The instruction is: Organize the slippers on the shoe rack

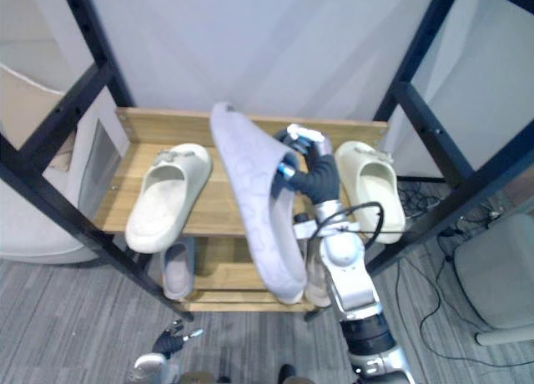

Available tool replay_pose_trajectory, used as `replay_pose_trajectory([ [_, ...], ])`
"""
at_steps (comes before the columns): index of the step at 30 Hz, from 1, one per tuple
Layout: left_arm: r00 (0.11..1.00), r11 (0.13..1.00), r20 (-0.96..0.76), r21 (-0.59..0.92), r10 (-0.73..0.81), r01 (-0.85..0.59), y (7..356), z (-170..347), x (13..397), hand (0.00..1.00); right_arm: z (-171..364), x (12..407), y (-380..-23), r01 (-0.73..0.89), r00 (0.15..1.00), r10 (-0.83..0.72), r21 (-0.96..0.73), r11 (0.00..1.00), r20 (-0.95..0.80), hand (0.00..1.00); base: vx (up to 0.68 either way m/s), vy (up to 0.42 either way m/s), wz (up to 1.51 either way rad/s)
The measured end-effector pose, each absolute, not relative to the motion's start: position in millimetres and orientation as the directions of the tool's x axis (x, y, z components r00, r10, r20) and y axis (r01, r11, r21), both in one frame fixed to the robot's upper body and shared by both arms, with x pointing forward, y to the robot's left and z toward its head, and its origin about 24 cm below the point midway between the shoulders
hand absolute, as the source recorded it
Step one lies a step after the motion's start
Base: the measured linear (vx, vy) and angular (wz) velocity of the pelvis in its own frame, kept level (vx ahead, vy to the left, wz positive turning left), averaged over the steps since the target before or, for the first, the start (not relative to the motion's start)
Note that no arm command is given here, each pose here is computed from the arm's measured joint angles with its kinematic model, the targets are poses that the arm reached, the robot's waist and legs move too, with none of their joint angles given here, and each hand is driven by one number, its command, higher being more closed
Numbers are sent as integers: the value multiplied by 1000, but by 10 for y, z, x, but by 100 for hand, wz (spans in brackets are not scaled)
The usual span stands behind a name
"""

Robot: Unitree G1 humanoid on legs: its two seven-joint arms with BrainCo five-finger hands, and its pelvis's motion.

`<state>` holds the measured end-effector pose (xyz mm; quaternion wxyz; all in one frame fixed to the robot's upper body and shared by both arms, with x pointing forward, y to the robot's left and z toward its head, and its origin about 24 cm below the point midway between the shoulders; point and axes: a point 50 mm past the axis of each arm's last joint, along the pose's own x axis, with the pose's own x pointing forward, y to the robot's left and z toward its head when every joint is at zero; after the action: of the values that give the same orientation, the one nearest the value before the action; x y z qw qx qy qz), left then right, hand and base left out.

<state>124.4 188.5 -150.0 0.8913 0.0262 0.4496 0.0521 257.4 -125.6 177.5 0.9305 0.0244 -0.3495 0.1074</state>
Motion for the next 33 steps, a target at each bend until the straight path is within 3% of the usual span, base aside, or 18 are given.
replay_pose_trajectory([
  [12, 562, 995, -822, 92, 92, -28, 1828, -1550, 1148, 0, 1363, 2265, -955, -530, 733, 427, 51, 846, 529, 100, -62, -20, 2],
  [22, 576, 995, -816, 89, 51, 37, 1799, -1543, 1194, 0, 864, 2090, -710, -729, 656, 697, 6, 684, 290, 100, -38, -17, 16],
  [33, 743, 997, -667, 81, 54, 0, 1768, -1232, 1942, 0, 984, 2515, -646, -712, 585, 792, -356, 605, 176, 100, -208, 1, 10],
])
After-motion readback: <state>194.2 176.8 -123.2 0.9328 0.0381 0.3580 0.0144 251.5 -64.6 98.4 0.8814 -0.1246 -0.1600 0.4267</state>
